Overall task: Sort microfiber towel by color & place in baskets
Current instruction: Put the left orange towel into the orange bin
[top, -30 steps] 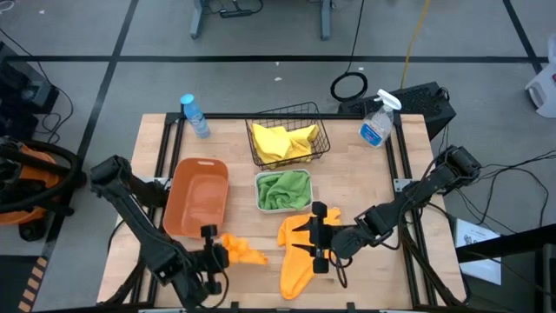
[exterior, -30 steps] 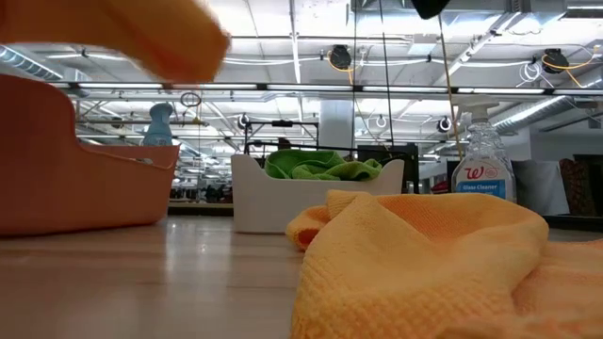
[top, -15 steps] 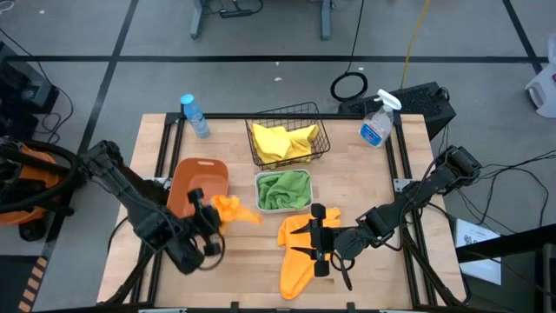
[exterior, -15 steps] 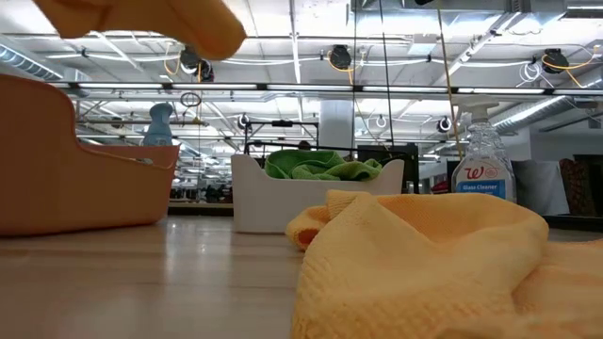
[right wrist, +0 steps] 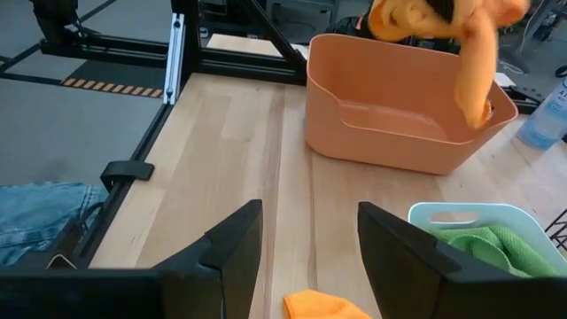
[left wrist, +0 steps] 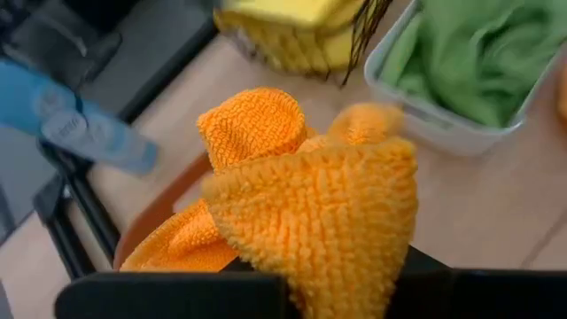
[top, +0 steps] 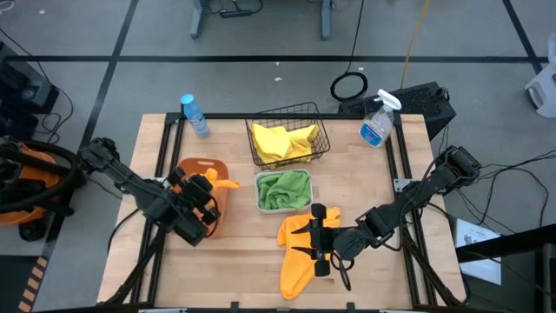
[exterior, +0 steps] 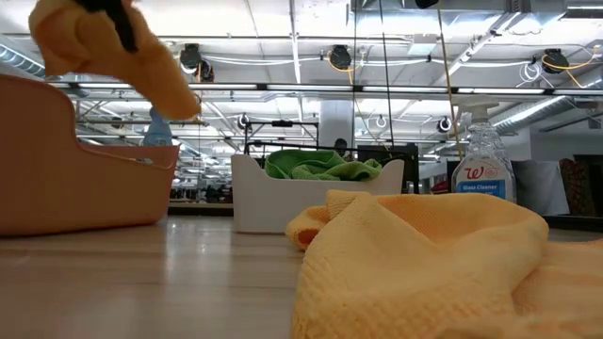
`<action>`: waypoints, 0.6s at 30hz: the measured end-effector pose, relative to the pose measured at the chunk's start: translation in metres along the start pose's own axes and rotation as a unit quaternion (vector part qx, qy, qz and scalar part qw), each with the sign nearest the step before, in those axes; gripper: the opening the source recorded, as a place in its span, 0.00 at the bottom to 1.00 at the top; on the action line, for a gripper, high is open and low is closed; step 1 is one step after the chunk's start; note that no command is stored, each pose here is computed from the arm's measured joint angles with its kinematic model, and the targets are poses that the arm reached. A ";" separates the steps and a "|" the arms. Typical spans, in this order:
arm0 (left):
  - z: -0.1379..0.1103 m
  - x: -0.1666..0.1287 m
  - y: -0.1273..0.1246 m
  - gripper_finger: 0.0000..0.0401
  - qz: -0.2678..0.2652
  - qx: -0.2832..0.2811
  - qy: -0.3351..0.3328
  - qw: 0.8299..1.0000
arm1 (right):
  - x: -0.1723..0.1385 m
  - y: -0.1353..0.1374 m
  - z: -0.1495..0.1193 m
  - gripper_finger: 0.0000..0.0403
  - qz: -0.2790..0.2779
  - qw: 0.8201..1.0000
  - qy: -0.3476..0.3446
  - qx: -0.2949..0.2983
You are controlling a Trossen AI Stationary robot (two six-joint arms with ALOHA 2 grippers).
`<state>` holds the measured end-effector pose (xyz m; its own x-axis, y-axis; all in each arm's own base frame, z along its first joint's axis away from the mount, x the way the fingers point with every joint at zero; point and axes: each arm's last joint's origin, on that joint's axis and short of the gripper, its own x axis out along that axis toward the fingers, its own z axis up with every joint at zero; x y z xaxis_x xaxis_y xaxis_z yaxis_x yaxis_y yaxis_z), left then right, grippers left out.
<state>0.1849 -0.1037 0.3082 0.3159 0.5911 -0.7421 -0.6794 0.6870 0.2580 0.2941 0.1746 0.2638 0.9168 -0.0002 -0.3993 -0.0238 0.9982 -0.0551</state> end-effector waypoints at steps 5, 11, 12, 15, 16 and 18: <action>-0.015 0.024 0.004 0.10 0.043 -0.044 0.061 0.996 | -0.001 0.002 -0.003 0.44 0.002 1.000 0.011 -0.005; -0.037 0.056 0.011 0.10 0.106 -0.043 0.125 0.986 | -0.005 0.007 -0.006 0.44 0.009 1.000 0.022 -0.002; -0.039 0.060 0.011 0.10 0.109 -0.045 0.128 0.985 | -0.005 0.008 -0.007 0.44 0.011 1.000 0.024 -0.001; -0.043 0.070 0.008 0.11 0.099 -0.056 0.135 0.984 | -0.007 0.009 -0.011 0.44 0.008 0.999 0.042 0.005; -0.044 0.074 0.006 0.11 0.087 -0.057 0.141 0.984 | -0.007 0.009 -0.013 0.44 0.006 0.999 0.053 0.007; -0.047 0.081 0.003 0.12 0.076 -0.063 0.156 0.983 | -0.008 0.008 -0.018 0.44 0.001 0.997 0.074 0.015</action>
<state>0.1772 -0.0733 0.2205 0.0000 0.5104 -0.8599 -0.7860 0.5316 0.3155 0.2797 0.1810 0.2501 0.8480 -0.0053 -0.5300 -0.0117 0.9995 -0.0287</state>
